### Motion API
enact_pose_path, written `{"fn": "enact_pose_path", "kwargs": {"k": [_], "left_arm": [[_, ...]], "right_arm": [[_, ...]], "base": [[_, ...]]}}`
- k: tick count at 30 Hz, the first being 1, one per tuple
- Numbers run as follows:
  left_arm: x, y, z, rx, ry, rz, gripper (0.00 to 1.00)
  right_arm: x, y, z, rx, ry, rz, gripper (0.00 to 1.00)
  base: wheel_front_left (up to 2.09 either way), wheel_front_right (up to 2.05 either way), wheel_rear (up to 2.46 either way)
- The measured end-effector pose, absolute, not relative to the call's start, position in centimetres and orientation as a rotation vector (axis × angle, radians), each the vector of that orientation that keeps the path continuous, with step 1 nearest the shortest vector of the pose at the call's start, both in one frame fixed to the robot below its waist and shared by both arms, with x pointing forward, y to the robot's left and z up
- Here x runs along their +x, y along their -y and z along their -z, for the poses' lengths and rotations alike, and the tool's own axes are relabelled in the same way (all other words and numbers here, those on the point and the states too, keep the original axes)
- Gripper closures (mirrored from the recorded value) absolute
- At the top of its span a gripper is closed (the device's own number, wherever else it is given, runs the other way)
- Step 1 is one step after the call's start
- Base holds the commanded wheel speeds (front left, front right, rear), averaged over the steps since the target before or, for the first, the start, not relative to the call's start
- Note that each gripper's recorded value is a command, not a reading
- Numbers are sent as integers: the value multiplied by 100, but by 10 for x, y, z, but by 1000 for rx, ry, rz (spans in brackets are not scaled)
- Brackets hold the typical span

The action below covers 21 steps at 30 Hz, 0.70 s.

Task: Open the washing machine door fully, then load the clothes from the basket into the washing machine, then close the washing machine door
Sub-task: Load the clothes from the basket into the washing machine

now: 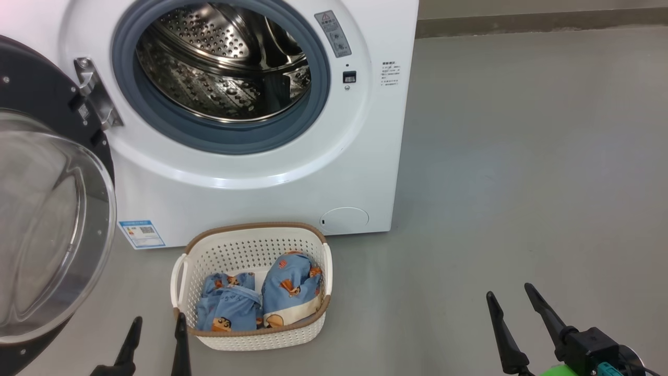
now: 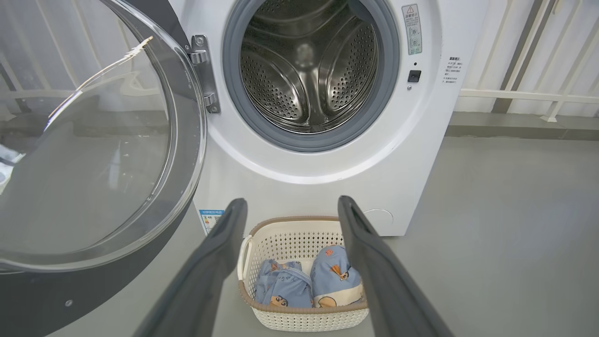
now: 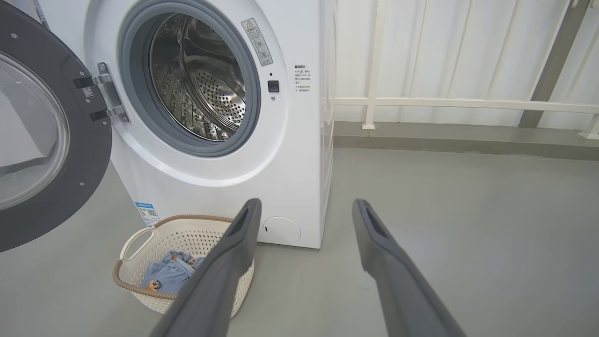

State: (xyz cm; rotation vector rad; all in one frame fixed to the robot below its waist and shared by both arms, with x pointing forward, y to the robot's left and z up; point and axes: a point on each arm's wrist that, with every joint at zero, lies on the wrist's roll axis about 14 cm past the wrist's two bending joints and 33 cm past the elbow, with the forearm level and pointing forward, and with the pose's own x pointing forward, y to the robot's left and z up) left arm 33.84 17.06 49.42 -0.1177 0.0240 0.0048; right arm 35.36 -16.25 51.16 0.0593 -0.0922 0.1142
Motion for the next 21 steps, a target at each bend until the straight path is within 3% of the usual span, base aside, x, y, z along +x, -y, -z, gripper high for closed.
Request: {"fn": "enact_pose_path", "kwargs": {"k": [6,21], "left_arm": [[339,-173,-491,-109,-35,-12,0],[339,-177,-491,-76,-24,-16,0]], "right_arm": [[354,163,-510,60,86,-113,0],[356,161,-507,62,77,-117,0]], "base": [[72,-78,5],[139,-139,0]]}}
